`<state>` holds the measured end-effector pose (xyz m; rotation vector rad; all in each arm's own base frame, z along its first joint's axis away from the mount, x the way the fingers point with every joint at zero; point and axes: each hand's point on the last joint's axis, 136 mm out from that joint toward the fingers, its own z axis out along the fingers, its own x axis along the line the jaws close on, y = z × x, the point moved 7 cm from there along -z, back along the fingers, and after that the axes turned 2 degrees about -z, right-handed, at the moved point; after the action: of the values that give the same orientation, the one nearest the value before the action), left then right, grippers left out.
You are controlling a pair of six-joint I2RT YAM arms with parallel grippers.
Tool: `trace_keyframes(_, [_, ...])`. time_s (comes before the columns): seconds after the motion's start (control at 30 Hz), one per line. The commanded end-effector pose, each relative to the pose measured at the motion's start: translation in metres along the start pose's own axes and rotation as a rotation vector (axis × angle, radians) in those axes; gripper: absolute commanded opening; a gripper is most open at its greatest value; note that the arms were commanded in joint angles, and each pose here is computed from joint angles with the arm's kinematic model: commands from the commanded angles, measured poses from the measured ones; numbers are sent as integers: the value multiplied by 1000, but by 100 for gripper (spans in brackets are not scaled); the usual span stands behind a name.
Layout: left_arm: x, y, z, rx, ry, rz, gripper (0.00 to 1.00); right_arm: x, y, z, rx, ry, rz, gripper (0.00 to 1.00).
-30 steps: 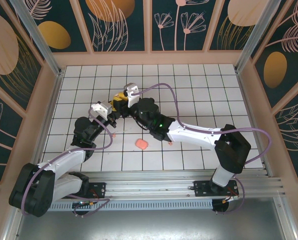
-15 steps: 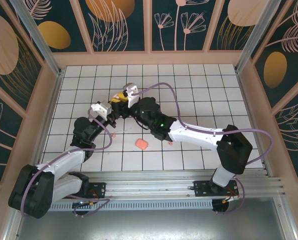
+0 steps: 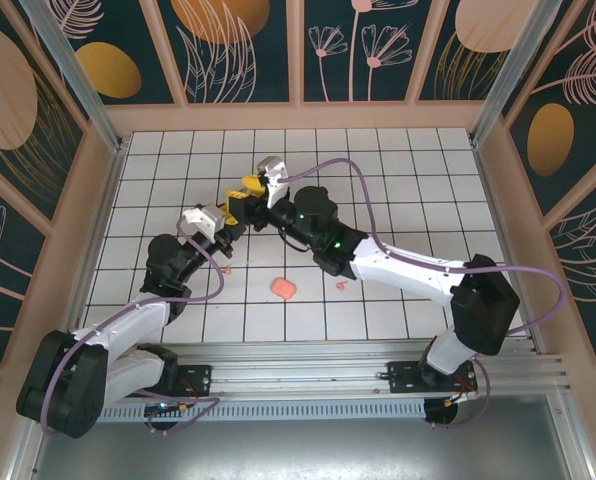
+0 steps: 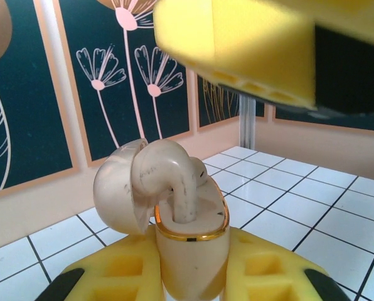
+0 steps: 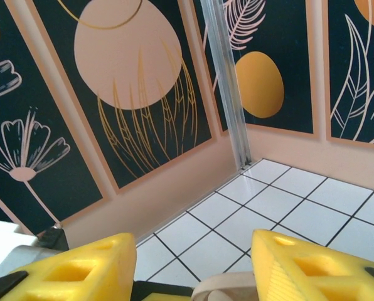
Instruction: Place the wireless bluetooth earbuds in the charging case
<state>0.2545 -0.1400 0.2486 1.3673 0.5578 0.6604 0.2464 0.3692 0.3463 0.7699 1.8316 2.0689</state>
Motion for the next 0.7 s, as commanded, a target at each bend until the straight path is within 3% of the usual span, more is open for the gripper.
trace_keyframes(0.0, [-5, 6, 0, -15, -45, 26, 2, 0, 26, -13, -59, 46, 45, 56])
trace_keyframes(0.3, [-12, 7, 0, -12, -116, 40, 2, -29, 37, -31, 47, 62, 83, 72])
trace_keyframes(0.67, [-18, 8, 2, -18, -196, 41, 2, -43, 17, -19, 284, 68, 28, 71])
